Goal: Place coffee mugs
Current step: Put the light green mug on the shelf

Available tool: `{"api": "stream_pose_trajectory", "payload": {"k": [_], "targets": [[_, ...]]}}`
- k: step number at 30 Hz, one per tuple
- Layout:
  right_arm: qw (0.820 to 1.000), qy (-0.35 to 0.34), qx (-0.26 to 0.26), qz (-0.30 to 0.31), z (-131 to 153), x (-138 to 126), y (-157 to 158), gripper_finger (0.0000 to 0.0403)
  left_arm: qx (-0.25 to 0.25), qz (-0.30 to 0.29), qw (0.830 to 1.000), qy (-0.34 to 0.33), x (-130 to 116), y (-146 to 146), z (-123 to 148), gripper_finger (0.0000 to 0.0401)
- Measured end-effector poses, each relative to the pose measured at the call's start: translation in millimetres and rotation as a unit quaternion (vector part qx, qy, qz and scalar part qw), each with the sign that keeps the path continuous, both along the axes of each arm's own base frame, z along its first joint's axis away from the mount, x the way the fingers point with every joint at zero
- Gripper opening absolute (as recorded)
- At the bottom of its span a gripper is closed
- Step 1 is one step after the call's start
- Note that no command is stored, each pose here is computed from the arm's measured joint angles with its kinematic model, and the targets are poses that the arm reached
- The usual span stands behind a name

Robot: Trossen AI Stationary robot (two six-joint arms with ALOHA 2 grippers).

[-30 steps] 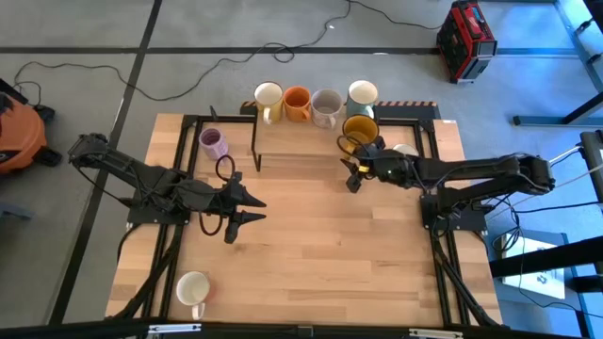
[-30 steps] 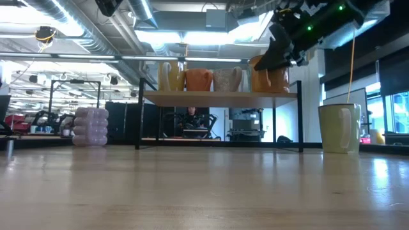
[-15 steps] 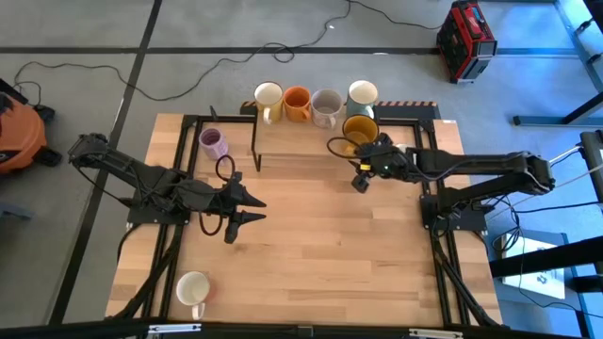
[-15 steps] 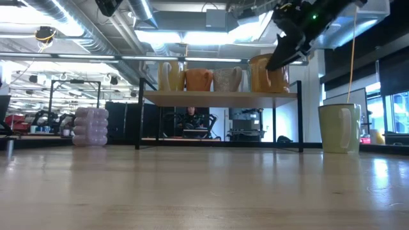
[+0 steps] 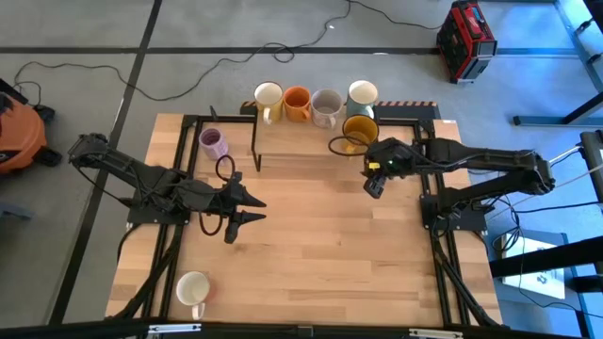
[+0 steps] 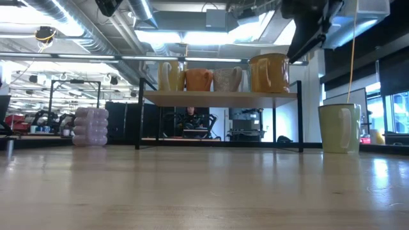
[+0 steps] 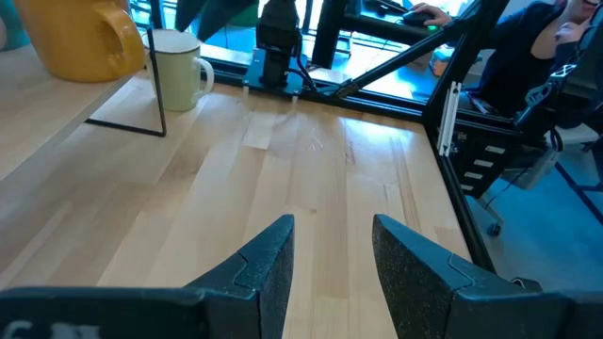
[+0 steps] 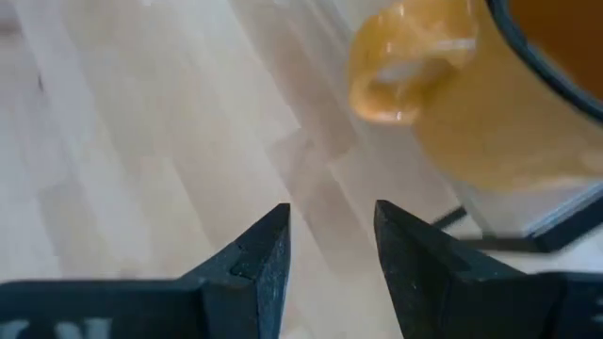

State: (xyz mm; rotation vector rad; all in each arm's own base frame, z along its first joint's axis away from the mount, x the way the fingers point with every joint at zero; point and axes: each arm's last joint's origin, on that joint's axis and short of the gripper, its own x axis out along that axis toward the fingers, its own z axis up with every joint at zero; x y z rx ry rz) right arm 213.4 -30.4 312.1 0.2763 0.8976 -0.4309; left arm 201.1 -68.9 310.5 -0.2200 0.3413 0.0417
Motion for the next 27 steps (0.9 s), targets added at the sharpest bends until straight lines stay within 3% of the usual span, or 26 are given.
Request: {"api": "stream_pose_trajectory", "payload": {"k": [3,11,16,27], "targets": [[1.0,0.015,0.014,0.002,7.7,-4.5,4.2,0.0145,0.0,0.0,1.0,0.0,0.0,0.0,0.1,0.014],[0.999,0.035,-0.007,-0.011,27.5,-17.9,32.5,0.0145,-0.004,0.0,1.0,0.0,0.0,-0.1,-0.1,0.014],[0.996,0.061,0.024,-0.059,23.8,-32.4,52.2,0.0145,-0.006,-0.005,1.0,0.003,-0.2,-0.3,-0.5,0.014],[0.982,0.089,-0.024,-0.164,20.0,-57.1,66.3,0.0145,0.001,-0.002,1.0,0.006,-0.4,0.0,-1.0,0.014]]}}
